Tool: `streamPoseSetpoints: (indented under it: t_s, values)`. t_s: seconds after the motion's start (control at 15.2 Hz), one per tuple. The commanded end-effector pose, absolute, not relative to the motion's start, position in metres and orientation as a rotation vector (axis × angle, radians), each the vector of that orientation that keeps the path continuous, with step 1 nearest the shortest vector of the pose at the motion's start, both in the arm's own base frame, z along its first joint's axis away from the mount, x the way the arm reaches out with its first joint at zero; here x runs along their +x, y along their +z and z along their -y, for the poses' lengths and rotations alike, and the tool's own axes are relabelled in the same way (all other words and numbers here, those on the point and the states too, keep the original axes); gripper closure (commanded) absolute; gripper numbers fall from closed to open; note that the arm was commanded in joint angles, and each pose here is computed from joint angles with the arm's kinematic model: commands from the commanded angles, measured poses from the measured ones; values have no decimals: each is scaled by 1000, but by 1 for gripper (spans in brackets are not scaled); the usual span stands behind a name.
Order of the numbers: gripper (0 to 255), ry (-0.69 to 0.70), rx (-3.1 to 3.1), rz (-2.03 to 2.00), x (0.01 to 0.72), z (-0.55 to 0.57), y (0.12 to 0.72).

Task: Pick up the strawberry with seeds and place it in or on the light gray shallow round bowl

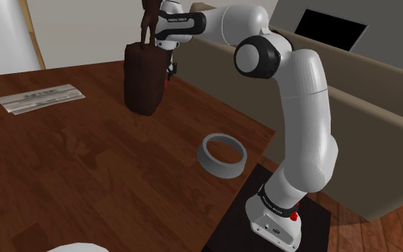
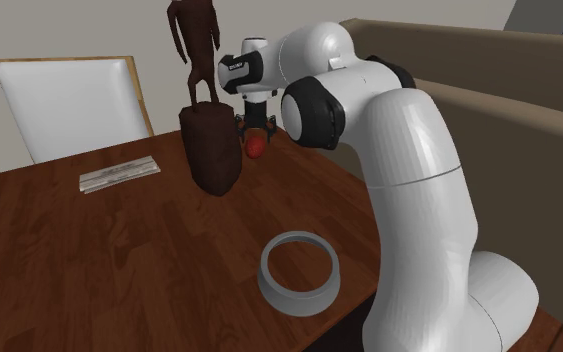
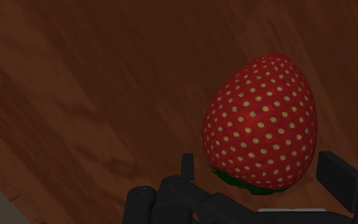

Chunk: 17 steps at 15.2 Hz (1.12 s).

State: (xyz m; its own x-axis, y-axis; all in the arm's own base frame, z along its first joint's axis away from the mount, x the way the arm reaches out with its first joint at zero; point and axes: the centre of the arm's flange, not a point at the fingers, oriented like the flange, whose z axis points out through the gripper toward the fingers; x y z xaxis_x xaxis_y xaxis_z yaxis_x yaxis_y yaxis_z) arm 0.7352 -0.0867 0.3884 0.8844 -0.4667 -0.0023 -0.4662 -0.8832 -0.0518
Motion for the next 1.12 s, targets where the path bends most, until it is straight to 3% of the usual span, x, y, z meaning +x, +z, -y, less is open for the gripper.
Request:
streamPoseSetpoints:
  t_s: [0.0,0.26,0.33,1.06]
  values:
    - [0,-16,-3000,-743,736,87,387]
    - [0,-16,-3000,-743,736,87,387]
    - [255,-16,-3000,-743,736,87,387]
    - [255,-16,-3000,-743,736,87,398]
